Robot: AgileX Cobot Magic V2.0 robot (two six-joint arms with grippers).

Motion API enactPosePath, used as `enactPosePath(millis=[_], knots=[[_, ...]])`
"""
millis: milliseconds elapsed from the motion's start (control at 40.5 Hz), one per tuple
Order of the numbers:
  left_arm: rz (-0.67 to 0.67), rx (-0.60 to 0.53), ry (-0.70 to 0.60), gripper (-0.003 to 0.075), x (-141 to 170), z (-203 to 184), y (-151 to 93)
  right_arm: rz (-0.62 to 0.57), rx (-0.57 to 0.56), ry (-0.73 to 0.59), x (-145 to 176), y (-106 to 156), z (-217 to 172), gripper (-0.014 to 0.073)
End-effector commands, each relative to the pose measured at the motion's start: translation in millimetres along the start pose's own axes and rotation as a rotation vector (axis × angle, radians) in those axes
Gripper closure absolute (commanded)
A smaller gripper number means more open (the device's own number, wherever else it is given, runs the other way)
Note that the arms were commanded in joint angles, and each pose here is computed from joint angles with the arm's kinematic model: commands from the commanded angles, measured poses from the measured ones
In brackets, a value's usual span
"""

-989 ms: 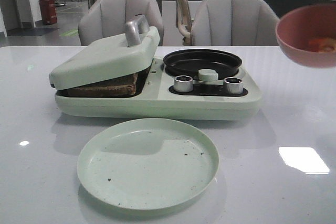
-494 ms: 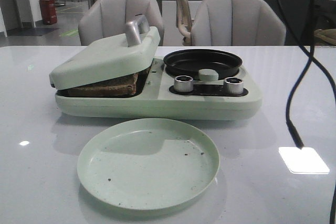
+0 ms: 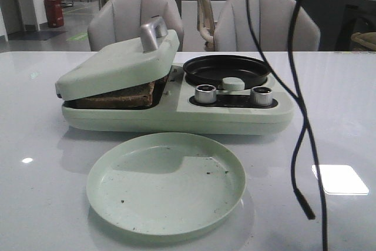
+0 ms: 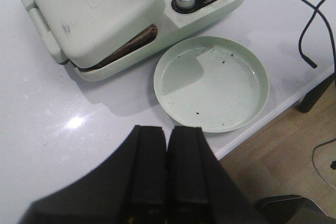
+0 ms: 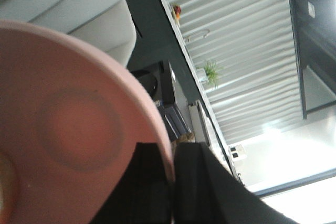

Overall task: Make breakfast with bread and shrimp
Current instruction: 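Tip the pink bowl over the black pan to pour the shrimp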

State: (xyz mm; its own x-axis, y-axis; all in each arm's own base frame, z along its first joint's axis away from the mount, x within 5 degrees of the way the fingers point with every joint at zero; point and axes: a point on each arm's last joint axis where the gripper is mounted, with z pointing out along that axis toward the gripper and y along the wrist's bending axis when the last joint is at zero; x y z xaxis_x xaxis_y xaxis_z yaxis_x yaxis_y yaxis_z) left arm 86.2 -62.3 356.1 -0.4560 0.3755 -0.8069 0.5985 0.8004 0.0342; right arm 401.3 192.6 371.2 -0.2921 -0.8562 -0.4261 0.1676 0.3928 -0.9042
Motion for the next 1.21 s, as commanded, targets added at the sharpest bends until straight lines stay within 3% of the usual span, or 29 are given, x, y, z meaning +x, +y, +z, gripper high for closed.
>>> enactPosePath(millis=[0,618,816,914,1186], knots=[[0.010,-0.007,-0.102,0.0619,-12.7,-6.6,0.6,0.041,0.164,-0.046,-14.0,-45.9,-7.4,0.0551],[0.015,-0.012,-0.102,0.0619,-12.7,-6.6,1.1,0.044,0.199,0.028,-16.6,-28.9,3.5,0.0551],[0.016,-0.013,-0.126,0.0619,-14.9,-6.8,1.2,0.128,0.217,0.220,2.6,-40.6,-1.7,0.0551],[0.017,-0.015,-0.144,0.0619,-16.5,-7.1,1.3,0.270,0.116,0.351,21.9,-59.1,-5.8,0.0551],[0.019,-0.016,-0.172,0.0619,-19.0,-7.5,1.4,0.553,-0.416,0.710,109.0,-102.2,6.2,0.0552]])
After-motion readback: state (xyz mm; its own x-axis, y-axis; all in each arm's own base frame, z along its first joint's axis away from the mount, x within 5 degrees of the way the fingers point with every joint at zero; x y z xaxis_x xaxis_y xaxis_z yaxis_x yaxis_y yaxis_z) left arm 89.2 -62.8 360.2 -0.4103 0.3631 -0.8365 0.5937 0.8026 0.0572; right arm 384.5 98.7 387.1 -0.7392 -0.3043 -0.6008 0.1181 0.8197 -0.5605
